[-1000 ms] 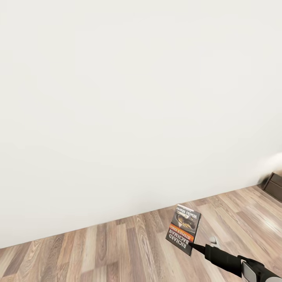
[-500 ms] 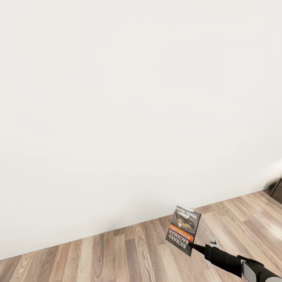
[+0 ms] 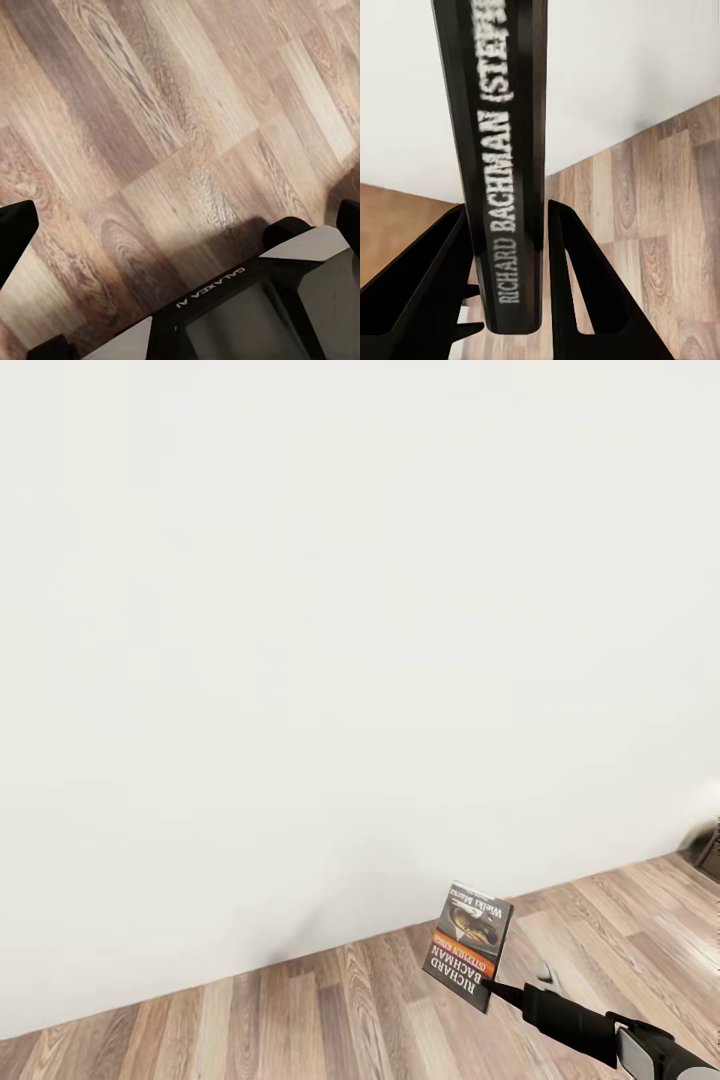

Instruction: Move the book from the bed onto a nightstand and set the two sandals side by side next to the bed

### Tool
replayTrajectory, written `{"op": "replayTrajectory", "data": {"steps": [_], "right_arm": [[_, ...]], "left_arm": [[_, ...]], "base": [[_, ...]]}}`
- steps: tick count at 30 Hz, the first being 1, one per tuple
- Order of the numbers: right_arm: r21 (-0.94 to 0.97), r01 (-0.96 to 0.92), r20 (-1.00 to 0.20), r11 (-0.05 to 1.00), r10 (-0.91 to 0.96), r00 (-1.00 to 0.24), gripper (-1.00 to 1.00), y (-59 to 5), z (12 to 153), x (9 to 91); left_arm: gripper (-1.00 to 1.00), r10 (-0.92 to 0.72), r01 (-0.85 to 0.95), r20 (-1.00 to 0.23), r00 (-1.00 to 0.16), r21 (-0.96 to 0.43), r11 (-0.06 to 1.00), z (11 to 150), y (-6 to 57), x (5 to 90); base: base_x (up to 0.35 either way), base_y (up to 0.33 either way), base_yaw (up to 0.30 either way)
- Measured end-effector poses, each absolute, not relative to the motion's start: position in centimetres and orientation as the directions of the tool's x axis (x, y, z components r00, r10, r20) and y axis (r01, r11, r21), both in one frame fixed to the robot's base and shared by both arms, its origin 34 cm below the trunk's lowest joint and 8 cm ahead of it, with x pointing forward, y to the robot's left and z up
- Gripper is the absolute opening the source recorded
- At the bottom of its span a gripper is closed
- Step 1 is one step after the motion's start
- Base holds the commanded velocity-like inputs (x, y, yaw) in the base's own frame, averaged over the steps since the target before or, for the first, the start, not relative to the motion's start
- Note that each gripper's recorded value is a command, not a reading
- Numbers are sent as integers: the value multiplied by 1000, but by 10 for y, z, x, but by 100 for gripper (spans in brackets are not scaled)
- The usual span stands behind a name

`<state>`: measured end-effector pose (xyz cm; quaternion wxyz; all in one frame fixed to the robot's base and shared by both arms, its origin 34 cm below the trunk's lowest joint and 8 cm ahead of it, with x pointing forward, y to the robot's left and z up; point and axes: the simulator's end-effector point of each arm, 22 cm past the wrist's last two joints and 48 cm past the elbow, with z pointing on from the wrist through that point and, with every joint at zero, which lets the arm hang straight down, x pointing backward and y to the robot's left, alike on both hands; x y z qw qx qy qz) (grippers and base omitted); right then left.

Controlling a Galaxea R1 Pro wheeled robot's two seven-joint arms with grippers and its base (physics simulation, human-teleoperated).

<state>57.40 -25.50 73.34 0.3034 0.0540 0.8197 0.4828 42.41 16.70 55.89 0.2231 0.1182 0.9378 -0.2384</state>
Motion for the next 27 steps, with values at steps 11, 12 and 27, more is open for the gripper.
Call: {"op": "replayTrajectory", "data": {"steps": [11, 12, 27], "right_arm": [[824, -205, -446, 529, 381, -810, -100, -255, 734, 574], [824, -205, -446, 529, 381, -810, -100, -255, 734, 574], [824, -205, -445, 528, 382, -810, -100, -255, 734, 574]], "left_arm": [[100, 116, 329, -476, -872, -394, 858, 559, 167, 424], [100, 116, 329, -476, -872, -394, 858, 559, 167, 424], [100, 116, 328, -475, -872, -394, 858, 559, 167, 424]], "base": [[214, 0, -50], [325, 0, -1], [215, 0, -74]]}}
